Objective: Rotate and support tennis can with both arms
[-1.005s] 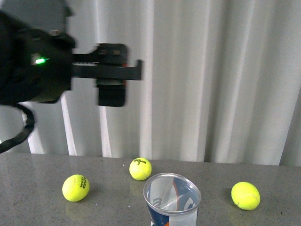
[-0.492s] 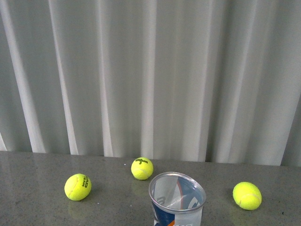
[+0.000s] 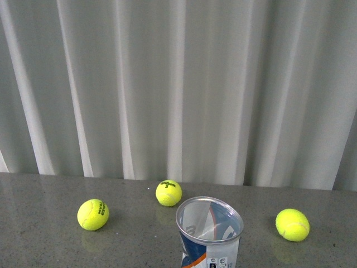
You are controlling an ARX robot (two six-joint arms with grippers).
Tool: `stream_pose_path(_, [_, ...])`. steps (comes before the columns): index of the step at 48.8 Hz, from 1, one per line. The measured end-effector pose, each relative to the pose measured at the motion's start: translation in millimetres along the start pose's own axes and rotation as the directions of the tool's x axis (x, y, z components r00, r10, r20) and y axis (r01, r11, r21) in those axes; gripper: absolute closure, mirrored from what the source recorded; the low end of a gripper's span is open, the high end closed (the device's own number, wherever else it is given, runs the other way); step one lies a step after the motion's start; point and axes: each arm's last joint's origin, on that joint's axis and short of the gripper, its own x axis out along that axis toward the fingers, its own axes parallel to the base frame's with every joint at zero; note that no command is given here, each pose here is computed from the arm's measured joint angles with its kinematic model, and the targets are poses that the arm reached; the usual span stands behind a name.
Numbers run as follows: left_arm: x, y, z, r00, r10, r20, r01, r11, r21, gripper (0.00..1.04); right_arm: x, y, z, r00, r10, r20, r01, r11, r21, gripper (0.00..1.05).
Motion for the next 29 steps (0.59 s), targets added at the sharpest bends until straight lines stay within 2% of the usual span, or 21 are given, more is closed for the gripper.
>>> stream_pose_path(14, [-14, 3, -9, 1.000, 0.017, 0.011, -0.017, 1.000, 0.000, 1.01, 0, 0, 0, 1.000, 0.000, 0.000, 0.000, 1.000, 0.000, 0.07])
stream_pose_path(29, [-23, 2, -5, 0.999, 0.014, 0.037, -0.014, 1.000, 0.001, 1.01, 0, 0, 0, 1.000, 0.000, 0.000, 0.000, 1.000, 0.000, 0.07])
